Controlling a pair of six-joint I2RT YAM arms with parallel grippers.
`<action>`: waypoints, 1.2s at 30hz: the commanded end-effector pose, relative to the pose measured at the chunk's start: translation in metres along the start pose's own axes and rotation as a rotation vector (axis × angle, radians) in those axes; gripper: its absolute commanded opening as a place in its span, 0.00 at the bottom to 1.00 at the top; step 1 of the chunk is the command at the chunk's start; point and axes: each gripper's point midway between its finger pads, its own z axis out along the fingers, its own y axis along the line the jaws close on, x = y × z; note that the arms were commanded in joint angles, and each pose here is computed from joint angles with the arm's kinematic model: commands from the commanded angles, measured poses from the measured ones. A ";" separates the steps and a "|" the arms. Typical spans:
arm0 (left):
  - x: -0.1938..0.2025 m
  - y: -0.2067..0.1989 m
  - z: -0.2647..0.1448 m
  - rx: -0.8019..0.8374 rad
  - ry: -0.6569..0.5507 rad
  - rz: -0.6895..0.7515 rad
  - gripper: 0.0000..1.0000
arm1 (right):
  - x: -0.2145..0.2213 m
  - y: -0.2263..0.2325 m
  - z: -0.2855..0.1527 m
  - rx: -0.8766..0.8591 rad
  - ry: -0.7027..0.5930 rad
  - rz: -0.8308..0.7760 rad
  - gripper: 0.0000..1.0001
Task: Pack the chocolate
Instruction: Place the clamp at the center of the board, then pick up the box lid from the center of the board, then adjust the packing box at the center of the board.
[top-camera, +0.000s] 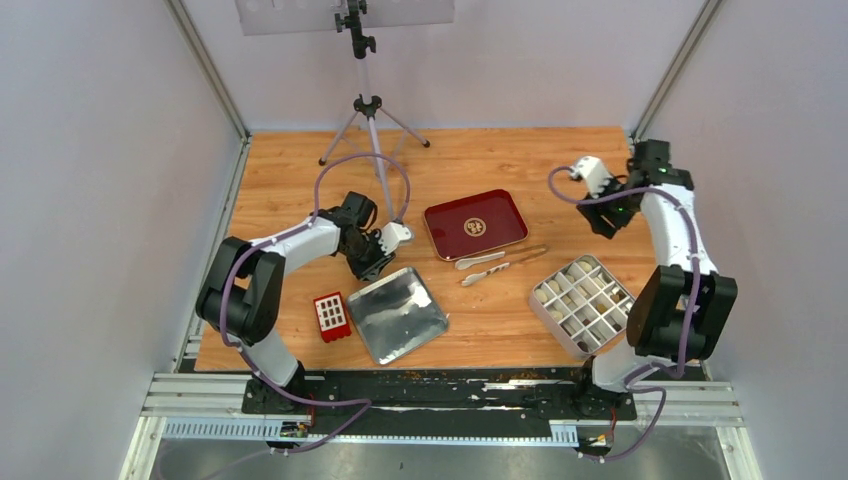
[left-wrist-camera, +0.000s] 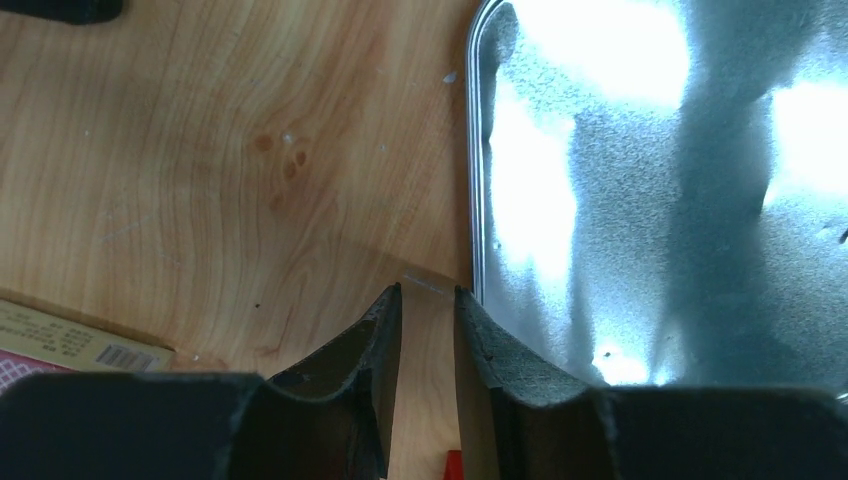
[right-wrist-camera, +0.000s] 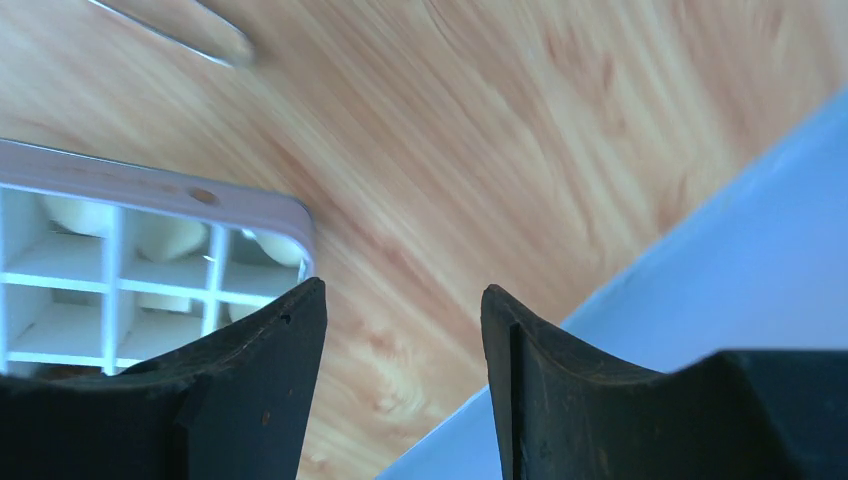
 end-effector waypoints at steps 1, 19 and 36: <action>-0.019 -0.002 -0.010 0.027 -0.030 0.023 0.33 | 0.062 -0.034 -0.012 0.105 0.059 0.372 0.58; 0.009 -0.014 0.012 0.079 0.075 0.035 0.20 | 0.220 0.021 -0.033 0.112 0.588 0.550 0.57; -0.062 -0.008 -0.040 0.028 -0.145 0.069 0.00 | 0.079 0.146 0.004 -0.645 0.396 0.521 0.48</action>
